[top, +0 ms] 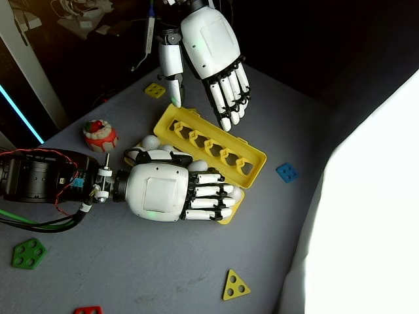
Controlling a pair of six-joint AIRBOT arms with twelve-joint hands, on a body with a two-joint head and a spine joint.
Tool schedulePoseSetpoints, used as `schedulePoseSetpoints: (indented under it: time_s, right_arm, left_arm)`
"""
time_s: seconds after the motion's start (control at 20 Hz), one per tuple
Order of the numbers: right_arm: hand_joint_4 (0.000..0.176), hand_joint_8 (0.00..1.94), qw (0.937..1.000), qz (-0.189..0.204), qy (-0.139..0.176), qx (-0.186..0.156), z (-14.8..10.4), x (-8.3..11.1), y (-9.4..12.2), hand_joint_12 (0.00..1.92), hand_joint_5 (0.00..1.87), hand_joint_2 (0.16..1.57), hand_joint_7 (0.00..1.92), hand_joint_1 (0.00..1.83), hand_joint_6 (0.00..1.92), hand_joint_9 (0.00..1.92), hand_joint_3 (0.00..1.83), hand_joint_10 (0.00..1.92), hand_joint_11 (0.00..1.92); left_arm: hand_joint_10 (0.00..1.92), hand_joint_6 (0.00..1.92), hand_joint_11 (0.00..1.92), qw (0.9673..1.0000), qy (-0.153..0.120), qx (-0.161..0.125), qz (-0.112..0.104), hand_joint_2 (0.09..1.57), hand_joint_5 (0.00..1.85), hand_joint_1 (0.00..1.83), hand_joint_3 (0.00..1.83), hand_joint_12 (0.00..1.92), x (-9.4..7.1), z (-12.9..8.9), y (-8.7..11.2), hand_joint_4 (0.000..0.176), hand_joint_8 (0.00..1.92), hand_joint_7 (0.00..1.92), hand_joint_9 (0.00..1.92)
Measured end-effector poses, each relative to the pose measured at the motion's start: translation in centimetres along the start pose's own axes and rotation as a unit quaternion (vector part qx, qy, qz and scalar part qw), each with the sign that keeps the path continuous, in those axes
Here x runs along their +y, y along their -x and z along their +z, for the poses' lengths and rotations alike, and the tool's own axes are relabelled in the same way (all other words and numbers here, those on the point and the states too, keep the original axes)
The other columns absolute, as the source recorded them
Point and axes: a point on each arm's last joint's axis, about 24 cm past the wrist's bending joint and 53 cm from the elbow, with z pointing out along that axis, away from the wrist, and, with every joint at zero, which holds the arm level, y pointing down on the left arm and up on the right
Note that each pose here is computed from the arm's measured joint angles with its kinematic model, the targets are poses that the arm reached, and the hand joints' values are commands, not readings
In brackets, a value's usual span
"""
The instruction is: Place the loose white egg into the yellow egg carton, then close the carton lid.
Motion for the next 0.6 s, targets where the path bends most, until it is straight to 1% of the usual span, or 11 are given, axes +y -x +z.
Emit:
schedulePoseSetpoints:
  time_s: [0.05,0.15,0.2,0.3,0.35,0.4,0.45,0.55,0.6]
  right_arm:
    - [0.000,0.01,1.0000,0.002,-0.001,0.000,0.0,0.0,-0.1,0.36,0.77,1.23,0.38,1.06,1.34,0.16,0.00,0.01,0.00]
    - [0.000,0.01,1.0000,0.006,-0.002,0.000,0.0,-0.1,-0.2,0.38,0.77,1.23,0.39,1.06,1.34,0.16,0.00,0.01,0.00]
    - [0.000,0.01,1.0000,0.007,-0.003,-0.001,0.0,-0.2,-0.1,0.37,0.78,1.22,0.39,1.08,1.32,0.16,0.00,0.01,0.00]
    - [0.000,0.01,0.9999,0.010,-0.004,-0.003,0.1,-0.2,0.0,0.37,0.78,1.22,0.39,1.07,1.32,0.16,0.00,0.01,0.00]
    - [0.000,0.01,0.9999,0.011,-0.005,-0.005,0.1,-0.3,0.1,0.38,0.78,1.22,0.40,1.07,1.32,0.17,0.00,0.01,0.00]
    - [0.000,0.00,0.9999,0.011,-0.006,-0.006,0.0,-0.5,0.1,0.33,0.78,1.22,0.40,1.06,1.33,0.16,0.00,0.01,0.00]
    - [0.000,0.00,0.9999,0.011,-0.007,-0.006,0.0,-0.7,0.0,0.31,0.78,1.23,0.40,1.06,1.33,0.16,0.00,0.01,0.00]
    - [0.000,0.01,0.9999,0.010,-0.011,-0.003,-0.2,-1.2,-0.3,0.34,0.77,1.23,0.41,1.05,1.35,0.17,0.00,0.01,0.00]
    - [0.000,0.00,0.9999,0.009,-0.010,-0.003,-0.2,-1.1,-0.3,0.37,0.77,1.23,0.41,1.05,1.34,0.18,0.00,0.01,0.00]
  left_arm:
    - [0.01,0.01,0.00,1.0000,0.000,0.000,0.000,1.35,0.10,0.16,0.00,0.67,0.0,0.0,0.1,0.026,0.00,0.13,0.16]
    - [0.00,0.00,0.00,1.0000,0.001,-0.001,-0.002,1.36,0.08,0.12,0.00,0.63,0.1,0.0,0.1,0.023,0.00,0.11,0.15]
    - [0.00,0.00,0.00,1.0000,0.001,-0.001,-0.002,1.36,0.08,0.13,0.00,0.62,0.1,0.0,0.1,0.025,0.00,0.11,0.15]
    - [0.00,0.01,0.00,1.0000,0.001,-0.001,-0.002,1.36,0.10,0.13,0.00,0.62,0.1,0.0,0.1,0.025,0.00,0.12,0.15]
    - [0.00,0.00,0.00,1.0000,0.001,-0.001,-0.002,1.36,0.08,0.10,0.00,0.63,0.1,0.0,0.1,0.028,0.00,0.11,0.14]
    - [0.00,0.00,0.00,1.0000,0.001,-0.001,-0.002,1.36,0.09,0.11,0.00,0.62,0.1,0.0,0.1,0.032,0.00,0.12,0.15]
    - [0.00,0.00,0.00,1.0000,0.001,-0.001,-0.002,1.36,0.08,0.12,0.00,0.60,0.1,0.0,0.1,0.034,0.00,0.12,0.14]
    - [0.00,0.00,0.00,1.0000,0.001,-0.001,-0.002,1.36,0.07,0.14,0.00,0.54,0.1,0.0,0.1,0.029,0.00,0.11,0.12]
    - [0.01,0.01,0.00,1.0000,0.001,0.000,-0.002,1.36,0.10,0.13,0.00,0.60,0.1,0.0,0.1,0.017,0.00,0.12,0.14]
